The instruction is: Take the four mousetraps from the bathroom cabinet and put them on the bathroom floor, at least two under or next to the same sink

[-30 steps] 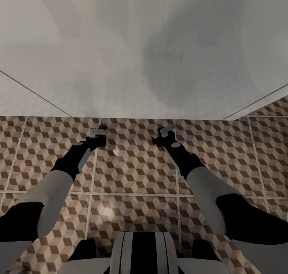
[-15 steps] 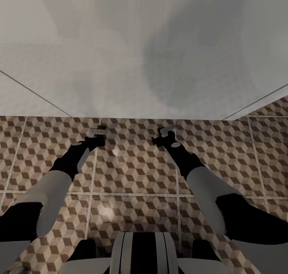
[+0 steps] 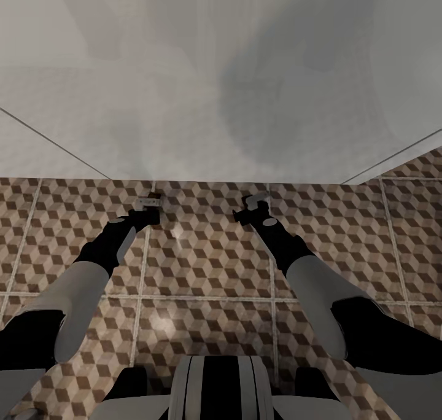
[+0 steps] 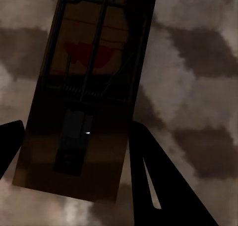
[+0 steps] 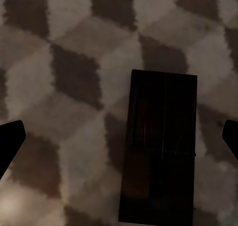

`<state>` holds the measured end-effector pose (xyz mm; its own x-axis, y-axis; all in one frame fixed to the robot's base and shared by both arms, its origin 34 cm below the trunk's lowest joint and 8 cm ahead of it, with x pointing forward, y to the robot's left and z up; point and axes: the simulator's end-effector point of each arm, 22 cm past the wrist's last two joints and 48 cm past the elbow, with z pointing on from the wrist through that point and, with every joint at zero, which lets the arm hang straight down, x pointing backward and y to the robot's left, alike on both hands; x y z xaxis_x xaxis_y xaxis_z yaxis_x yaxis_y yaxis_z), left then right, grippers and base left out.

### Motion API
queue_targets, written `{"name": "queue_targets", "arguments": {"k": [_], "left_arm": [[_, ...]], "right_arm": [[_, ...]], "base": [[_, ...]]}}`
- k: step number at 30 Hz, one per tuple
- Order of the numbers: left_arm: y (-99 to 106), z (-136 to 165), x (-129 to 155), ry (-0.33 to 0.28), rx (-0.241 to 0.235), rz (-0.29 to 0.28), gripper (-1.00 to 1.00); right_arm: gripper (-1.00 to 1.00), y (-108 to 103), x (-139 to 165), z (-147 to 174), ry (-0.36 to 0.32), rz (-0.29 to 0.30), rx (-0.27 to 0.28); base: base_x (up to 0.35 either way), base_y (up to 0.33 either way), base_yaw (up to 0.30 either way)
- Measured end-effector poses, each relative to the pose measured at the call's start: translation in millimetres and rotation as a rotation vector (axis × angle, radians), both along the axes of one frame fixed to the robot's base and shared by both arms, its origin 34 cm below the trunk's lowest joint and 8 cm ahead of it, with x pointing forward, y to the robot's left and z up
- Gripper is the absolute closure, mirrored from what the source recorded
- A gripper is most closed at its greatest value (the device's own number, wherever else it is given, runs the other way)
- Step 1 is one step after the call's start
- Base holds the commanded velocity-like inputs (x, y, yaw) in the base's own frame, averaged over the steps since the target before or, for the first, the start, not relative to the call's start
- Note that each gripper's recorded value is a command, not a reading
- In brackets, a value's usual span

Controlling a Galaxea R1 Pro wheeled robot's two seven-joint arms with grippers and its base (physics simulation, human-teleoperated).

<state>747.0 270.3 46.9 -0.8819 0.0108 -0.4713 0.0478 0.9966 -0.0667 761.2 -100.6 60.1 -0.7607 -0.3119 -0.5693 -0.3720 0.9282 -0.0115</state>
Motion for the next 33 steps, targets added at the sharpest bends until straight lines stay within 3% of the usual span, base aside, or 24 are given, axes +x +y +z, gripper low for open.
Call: {"name": "queue_targets", "arguments": {"k": [33], "left_arm": [[0.1,-0.5,-0.8,0.004,0.002,0.000,1.00]], "right_arm": [[-1.00,0.0,0.0,0.1,-0.001,0.000,0.000]], "base": [[0.000,0.000,0.000]]}}
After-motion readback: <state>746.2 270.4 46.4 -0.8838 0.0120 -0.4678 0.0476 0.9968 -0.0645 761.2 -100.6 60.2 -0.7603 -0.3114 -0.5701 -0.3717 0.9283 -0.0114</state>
